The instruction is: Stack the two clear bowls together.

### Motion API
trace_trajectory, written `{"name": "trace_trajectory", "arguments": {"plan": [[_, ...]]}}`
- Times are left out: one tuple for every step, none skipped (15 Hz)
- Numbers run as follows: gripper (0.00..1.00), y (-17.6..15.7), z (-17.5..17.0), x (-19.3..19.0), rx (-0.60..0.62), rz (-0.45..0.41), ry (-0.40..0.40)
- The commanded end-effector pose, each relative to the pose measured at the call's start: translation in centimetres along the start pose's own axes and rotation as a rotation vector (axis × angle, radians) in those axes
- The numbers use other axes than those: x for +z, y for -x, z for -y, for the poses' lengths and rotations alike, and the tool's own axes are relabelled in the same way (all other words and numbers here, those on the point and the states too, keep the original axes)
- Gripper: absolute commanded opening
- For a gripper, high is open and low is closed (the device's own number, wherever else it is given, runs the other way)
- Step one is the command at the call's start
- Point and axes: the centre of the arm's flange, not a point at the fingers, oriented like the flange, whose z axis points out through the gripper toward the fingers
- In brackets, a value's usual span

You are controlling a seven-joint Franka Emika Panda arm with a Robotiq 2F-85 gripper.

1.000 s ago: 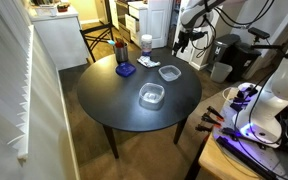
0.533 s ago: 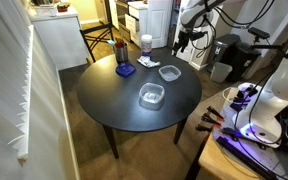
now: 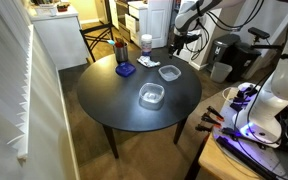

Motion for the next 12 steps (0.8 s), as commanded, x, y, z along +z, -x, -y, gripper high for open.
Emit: {"name": "trace_trajectory", "arguments": {"plan": [[1.0, -3.9, 0.3, 2.7, 0.034, 0.019, -0.011], [1.0, -4.6, 0.4, 3.4, 0.034, 0.024, -0.01], [1.0, -5.2, 0.5, 4.0, 0.037, 0.024, -0.01], [1.0, -6.0, 0.5, 4.7, 0.038, 0.028, -0.013], [1.0, -6.5, 0.5, 5.1, 0.041, 0.03, -0.012], [1.0, -7.0, 0.3, 5.8, 0.046, 0.036, -0.011], [1.0, -7.4, 0.3, 6.2, 0.049, 0.038, -0.012], [1.0, -7.8, 0.2, 6.7, 0.051, 0.042, -0.011], [1.0, -8.1, 0.0, 7.1, 0.055, 0.044, -0.012], [1.0, -8.4, -0.1, 7.5, 0.059, 0.047, -0.013], [1.0, -8.8, -0.2, 8.0, 0.065, 0.052, -0.013], [1.0, -9.1, -0.4, 8.5, 0.073, 0.059, -0.014]]}}
